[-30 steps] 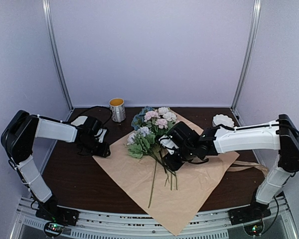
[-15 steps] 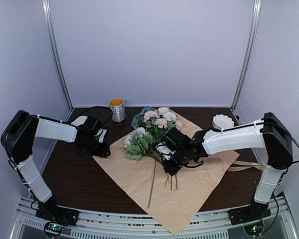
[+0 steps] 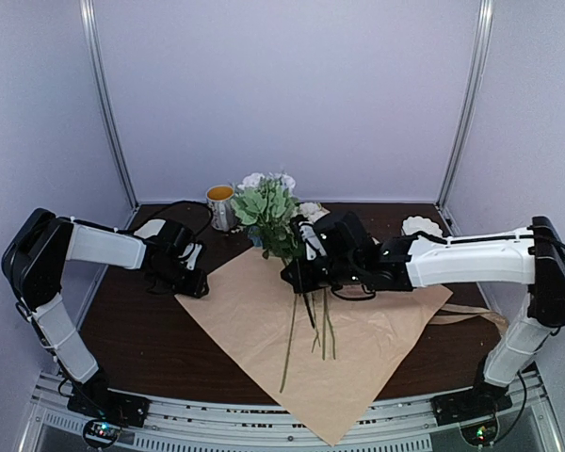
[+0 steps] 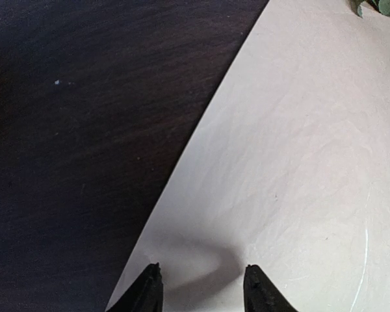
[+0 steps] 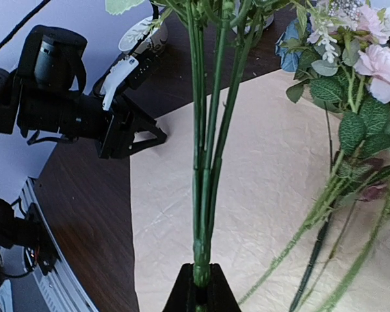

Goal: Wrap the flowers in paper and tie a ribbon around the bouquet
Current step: Adjust the fake flower on the flattened wrapping paper.

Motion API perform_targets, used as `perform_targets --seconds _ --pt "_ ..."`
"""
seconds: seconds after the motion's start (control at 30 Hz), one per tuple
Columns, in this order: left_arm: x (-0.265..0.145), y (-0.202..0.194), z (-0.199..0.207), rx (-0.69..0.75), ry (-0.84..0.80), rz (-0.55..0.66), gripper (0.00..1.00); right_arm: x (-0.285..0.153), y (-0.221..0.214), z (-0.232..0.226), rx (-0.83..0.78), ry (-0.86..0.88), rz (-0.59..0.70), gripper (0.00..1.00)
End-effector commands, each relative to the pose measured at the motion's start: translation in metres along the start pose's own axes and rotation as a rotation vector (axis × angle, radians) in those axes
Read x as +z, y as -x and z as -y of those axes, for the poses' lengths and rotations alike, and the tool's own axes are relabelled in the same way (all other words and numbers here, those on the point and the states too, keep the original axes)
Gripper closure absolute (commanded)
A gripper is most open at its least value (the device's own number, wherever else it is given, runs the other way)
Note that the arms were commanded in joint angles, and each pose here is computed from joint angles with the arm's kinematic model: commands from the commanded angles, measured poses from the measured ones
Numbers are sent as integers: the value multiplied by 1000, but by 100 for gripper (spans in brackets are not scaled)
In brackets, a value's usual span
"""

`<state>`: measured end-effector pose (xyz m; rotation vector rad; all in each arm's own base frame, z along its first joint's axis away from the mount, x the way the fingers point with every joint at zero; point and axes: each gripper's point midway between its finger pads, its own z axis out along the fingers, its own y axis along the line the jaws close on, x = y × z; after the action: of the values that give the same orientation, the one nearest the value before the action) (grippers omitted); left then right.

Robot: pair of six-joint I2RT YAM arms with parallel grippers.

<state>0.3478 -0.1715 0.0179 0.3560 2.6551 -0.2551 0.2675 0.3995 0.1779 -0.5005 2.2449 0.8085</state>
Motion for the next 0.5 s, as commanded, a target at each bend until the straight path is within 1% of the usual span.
perform_targets --seconds 0.0,0.1,0.17,0.27,0.37,0.47 --pt "13 -52 -17 -8 56 -171 54 39 14 -16 118 50 69 100" --pt "14 -53 -17 -7 56 -173 54 68 -3 -10 89 11 -15 100" --pt "14 -52 -17 -8 54 -169 54 79 -17 5 64 -54 -61 100" --pt "15 -51 -17 -7 53 -167 54 87 -33 28 58 -126 -100 100" --pt "17 -49 -17 -9 53 -170 55 94 -54 48 61 -181 -167 100" --pt "17 -50 -18 -8 58 -175 54 91 -69 68 77 -225 -201 100"
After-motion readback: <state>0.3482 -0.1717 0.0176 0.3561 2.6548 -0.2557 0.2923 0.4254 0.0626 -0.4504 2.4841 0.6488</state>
